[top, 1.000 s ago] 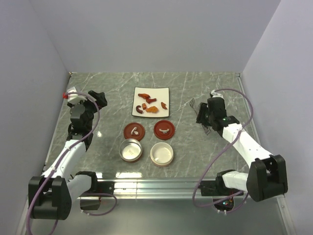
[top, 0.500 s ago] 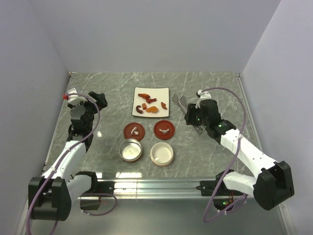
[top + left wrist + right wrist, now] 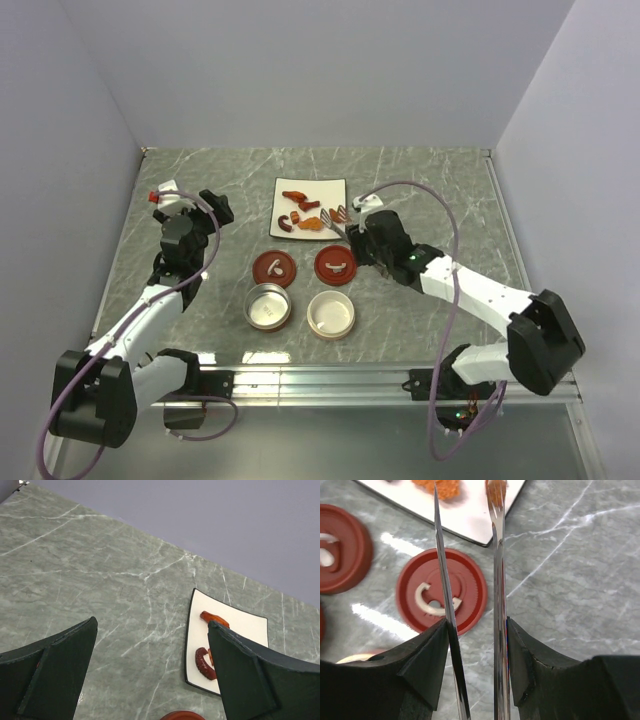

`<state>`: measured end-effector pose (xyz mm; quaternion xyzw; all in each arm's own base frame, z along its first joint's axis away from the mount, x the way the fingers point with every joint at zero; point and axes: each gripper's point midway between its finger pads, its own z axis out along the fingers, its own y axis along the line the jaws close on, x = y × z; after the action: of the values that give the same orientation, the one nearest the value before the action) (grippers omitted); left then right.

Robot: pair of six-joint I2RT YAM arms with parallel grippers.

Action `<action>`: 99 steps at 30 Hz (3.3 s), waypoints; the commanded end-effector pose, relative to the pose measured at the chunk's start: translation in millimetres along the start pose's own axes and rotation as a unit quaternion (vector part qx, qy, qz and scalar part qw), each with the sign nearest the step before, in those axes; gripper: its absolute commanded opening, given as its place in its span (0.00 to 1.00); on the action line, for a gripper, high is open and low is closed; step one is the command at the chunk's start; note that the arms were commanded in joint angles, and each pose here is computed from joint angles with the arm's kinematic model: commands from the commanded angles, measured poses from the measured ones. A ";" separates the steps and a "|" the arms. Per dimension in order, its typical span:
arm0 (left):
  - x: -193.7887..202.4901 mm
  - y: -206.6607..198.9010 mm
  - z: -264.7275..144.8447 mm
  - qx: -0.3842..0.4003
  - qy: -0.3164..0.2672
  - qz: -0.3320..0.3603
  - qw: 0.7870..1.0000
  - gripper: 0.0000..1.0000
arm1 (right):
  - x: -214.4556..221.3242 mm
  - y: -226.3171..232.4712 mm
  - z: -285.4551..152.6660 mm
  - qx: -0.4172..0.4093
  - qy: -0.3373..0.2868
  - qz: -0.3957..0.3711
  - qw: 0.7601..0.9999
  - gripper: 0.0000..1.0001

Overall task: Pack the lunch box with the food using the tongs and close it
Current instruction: Pick up the food using the clamp, then place the food into the lunch box

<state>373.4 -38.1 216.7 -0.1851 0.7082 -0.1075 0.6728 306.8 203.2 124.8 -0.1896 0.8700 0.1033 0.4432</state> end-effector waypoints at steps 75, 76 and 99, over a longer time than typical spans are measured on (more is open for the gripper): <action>-10.9 -7.0 0.7 0.011 -0.023 -0.002 1.000 0.99 | -29.8 0.3 6.7 0.111 -0.003 -0.073 0.991 0.24; -11.8 -6.8 1.0 0.011 -0.024 -0.001 1.000 0.99 | -25.6 2.0 3.1 0.109 -0.002 -0.074 0.991 0.24; -10.2 -9.4 -0.3 0.015 -0.014 -0.003 1.000 0.99 | 62.8 83.9 -112.5 0.050 0.021 -0.041 0.998 0.25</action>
<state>373.3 -39.1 217.3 -0.1838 0.7067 -0.1086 0.6746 167.0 248.1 144.3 -0.2536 0.8598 0.0736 0.4370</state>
